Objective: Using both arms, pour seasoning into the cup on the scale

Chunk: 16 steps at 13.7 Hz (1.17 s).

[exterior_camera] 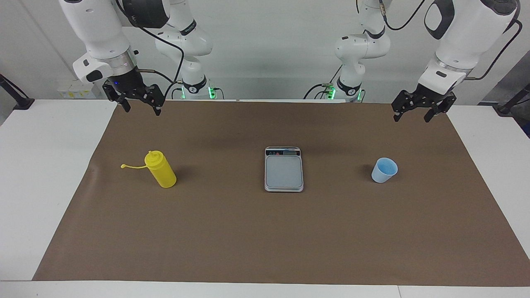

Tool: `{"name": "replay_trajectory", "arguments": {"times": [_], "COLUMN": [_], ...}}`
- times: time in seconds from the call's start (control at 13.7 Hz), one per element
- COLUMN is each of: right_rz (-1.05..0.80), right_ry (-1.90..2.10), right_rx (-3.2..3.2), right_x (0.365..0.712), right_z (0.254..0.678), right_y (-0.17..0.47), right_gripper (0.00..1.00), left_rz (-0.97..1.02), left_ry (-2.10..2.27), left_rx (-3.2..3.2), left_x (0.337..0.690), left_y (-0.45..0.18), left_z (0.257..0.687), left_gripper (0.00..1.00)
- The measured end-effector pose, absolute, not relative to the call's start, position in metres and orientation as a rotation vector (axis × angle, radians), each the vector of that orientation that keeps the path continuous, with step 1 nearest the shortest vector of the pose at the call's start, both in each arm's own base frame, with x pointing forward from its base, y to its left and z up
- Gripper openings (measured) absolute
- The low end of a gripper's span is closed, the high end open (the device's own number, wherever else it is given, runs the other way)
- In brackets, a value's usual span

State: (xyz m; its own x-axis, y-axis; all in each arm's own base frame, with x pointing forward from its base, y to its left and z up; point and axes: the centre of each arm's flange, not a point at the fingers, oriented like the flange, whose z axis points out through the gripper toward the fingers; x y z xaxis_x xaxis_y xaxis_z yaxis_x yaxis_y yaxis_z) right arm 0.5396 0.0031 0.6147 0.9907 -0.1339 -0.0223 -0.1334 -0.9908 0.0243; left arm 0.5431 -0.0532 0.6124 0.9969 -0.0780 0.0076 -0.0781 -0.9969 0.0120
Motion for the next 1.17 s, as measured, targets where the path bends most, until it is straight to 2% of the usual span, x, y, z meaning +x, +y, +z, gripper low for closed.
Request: {"name": "replay_trajectory", "arguments": {"times": [0.73,0.95,1.17], "right_rz": [-0.038,-0.038,-0.038], "right_ry": [-0.207,-0.207,-0.207], "right_rx": [3.112,3.112,3.112], "right_x": [0.54,0.54,0.54], "right_z": [0.614,0.614,0.614], "right_y": [0.004,0.004,0.004], "right_gripper": [1.0,1.0,1.0], "left_rz": [0.037,0.053,0.068], "left_ry": [-0.131,-0.056,0.037], "left_rx": [3.126,3.128,3.128], "left_x": [0.546,0.553,0.558], "left_y": [-0.05,-0.024,0.011], "left_z": [0.607,0.569,0.514], "left_gripper": [1.0,1.0,1.0]}}
